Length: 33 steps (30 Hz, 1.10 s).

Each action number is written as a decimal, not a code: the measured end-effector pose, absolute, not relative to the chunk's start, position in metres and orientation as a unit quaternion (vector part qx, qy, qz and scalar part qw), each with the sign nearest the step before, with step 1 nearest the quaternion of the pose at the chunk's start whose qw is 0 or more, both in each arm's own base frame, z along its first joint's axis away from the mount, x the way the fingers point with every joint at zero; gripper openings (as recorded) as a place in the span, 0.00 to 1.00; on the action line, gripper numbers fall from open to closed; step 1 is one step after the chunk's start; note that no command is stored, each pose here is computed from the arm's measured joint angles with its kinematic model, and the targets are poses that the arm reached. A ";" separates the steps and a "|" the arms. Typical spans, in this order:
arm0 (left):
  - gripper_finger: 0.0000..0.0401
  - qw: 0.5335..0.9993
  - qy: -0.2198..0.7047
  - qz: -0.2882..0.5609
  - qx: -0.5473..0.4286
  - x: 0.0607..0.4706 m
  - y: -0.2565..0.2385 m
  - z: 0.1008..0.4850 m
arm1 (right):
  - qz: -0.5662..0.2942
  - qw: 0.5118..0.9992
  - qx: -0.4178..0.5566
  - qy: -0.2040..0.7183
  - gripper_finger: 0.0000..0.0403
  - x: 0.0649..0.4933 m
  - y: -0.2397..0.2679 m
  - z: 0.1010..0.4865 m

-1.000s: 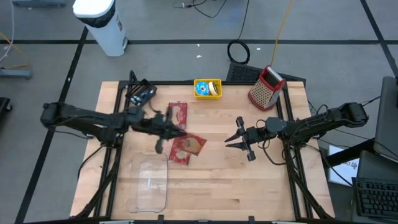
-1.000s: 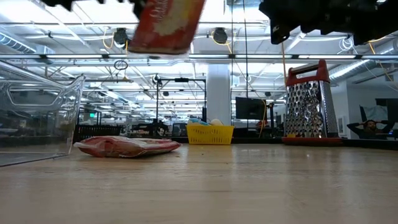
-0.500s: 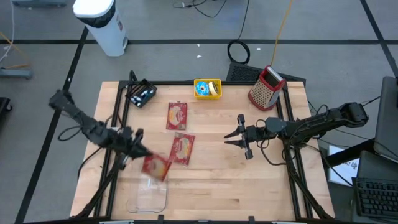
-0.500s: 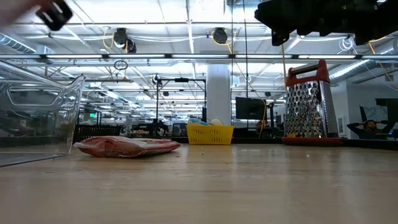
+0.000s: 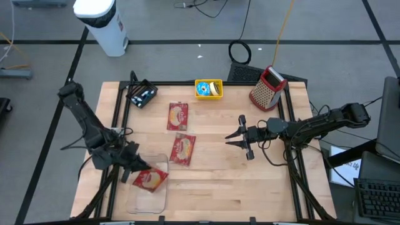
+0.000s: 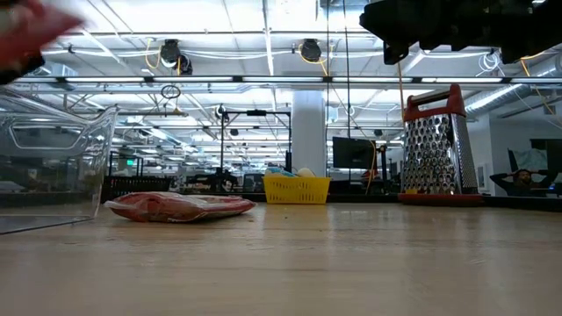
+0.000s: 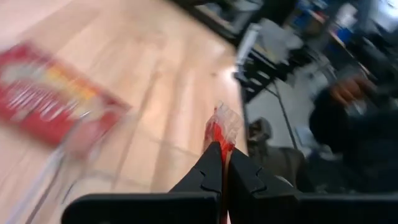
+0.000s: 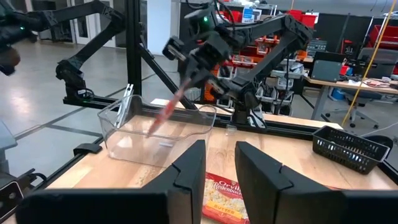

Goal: Pick & Place Food Item
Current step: Put the middle right red popcorn bag into the transparent bin

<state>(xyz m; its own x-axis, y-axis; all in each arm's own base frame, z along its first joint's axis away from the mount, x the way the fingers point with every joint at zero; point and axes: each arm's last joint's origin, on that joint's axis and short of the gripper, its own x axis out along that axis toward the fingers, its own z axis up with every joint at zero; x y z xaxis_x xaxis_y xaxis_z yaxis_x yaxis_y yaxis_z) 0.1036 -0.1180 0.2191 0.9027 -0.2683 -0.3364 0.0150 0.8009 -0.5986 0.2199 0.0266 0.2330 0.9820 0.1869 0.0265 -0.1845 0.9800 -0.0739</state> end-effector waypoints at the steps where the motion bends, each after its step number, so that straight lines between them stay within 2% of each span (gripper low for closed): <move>1: 0.00 0.919 0.215 -0.060 -0.326 0.102 -0.115 0.217 | 0.093 0.995 -0.036 -0.017 0.19 0.220 0.027 0.233; 4: 0.00 0.882 0.250 0.006 -0.400 0.099 -0.107 0.208 | 0.094 0.995 -0.032 -0.018 0.19 0.220 0.027 0.233; 8: 0.00 0.799 0.293 0.113 -0.513 0.094 -0.094 0.194 | 0.094 0.995 -0.032 -0.020 0.19 0.220 0.027 0.234; 11: 0.00 0.733 0.328 0.182 -0.567 0.089 -0.087 0.186 | 0.094 0.995 -0.033 -0.020 0.18 0.220 0.027 0.234; 13: 0.01 0.708 0.335 0.207 -0.587 0.088 -0.085 0.183 | 0.094 0.995 -0.033 -0.018 0.18 0.220 0.027 0.233; 15: 0.02 0.706 0.333 0.210 -0.588 0.089 -0.084 0.183 | 0.094 0.995 -0.033 -0.016 0.19 0.220 0.027 0.233; 21: 0.11 0.755 0.322 0.168 -0.546 0.095 -0.085 0.188 | 0.094 0.995 -0.034 -0.012 0.19 0.220 0.027 0.232; 26: 0.24 0.780 0.309 0.134 -0.528 0.101 -0.087 0.193 | 0.094 0.995 -0.034 -0.012 0.19 0.220 0.027 0.232; 33: 0.43 0.785 0.294 0.076 -0.540 0.105 -0.087 0.204 | 0.094 0.995 -0.034 -0.012 0.19 0.220 0.027 0.232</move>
